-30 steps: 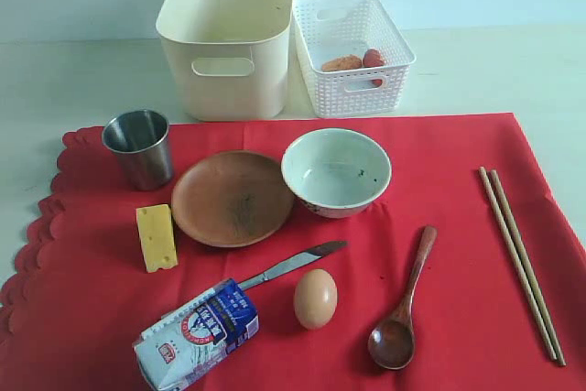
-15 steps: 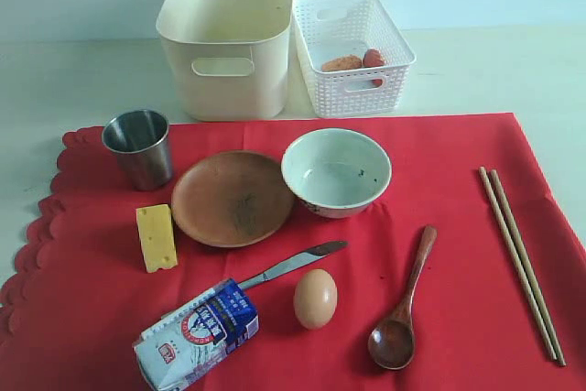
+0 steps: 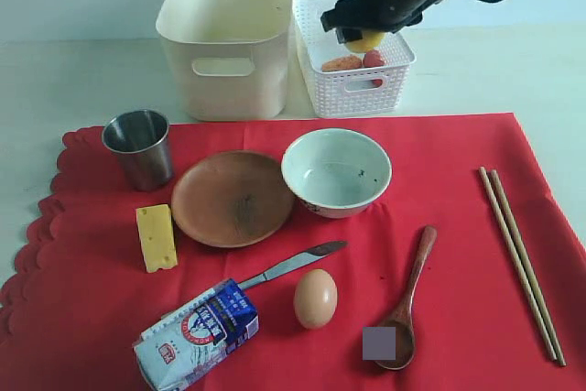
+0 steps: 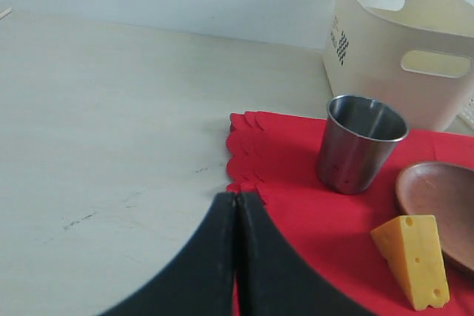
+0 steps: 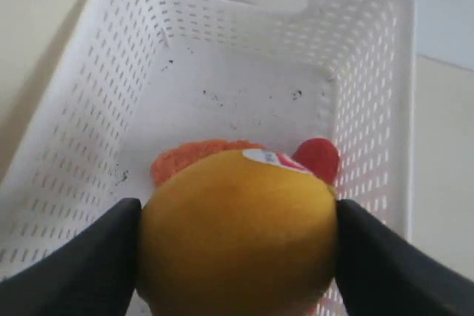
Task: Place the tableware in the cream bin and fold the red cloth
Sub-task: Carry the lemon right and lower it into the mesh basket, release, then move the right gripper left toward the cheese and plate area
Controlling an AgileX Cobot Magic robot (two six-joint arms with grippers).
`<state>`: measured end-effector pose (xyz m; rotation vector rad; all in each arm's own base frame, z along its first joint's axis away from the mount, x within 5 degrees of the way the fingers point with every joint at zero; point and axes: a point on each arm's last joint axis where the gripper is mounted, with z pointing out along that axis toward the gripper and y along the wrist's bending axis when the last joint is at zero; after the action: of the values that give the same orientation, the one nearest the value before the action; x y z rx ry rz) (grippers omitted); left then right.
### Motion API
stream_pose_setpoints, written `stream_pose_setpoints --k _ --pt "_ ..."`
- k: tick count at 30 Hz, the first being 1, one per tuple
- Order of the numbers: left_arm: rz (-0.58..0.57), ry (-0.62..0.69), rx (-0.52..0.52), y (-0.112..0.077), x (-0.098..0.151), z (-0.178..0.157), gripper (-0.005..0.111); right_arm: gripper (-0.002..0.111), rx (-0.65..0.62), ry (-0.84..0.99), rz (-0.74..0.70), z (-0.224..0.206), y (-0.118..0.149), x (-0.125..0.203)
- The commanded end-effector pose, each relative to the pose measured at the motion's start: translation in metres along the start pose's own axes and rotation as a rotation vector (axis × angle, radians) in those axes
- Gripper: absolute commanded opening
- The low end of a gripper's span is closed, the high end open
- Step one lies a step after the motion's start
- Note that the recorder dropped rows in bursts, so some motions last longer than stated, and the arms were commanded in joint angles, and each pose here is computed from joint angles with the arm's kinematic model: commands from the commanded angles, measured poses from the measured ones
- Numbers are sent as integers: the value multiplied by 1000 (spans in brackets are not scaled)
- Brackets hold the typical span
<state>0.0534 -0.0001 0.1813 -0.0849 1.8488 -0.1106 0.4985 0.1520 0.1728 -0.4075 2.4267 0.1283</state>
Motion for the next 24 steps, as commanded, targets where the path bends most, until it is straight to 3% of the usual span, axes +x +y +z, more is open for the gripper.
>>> stream_pose_setpoints --k 1,9,15,24 --pt "-7 -7 3 0 0 0 0 15 2 1 2 15 -2 7" --pt "-7 -7 3 0 0 0 0 72 -2 -9 5 6 -1 2" --pt "-7 -7 3 0 0 0 0 74 -7 25 6 -16 -1 -5" --pt "-7 -7 3 0 0 0 0 73 -50 116 11 -90 3 -20"
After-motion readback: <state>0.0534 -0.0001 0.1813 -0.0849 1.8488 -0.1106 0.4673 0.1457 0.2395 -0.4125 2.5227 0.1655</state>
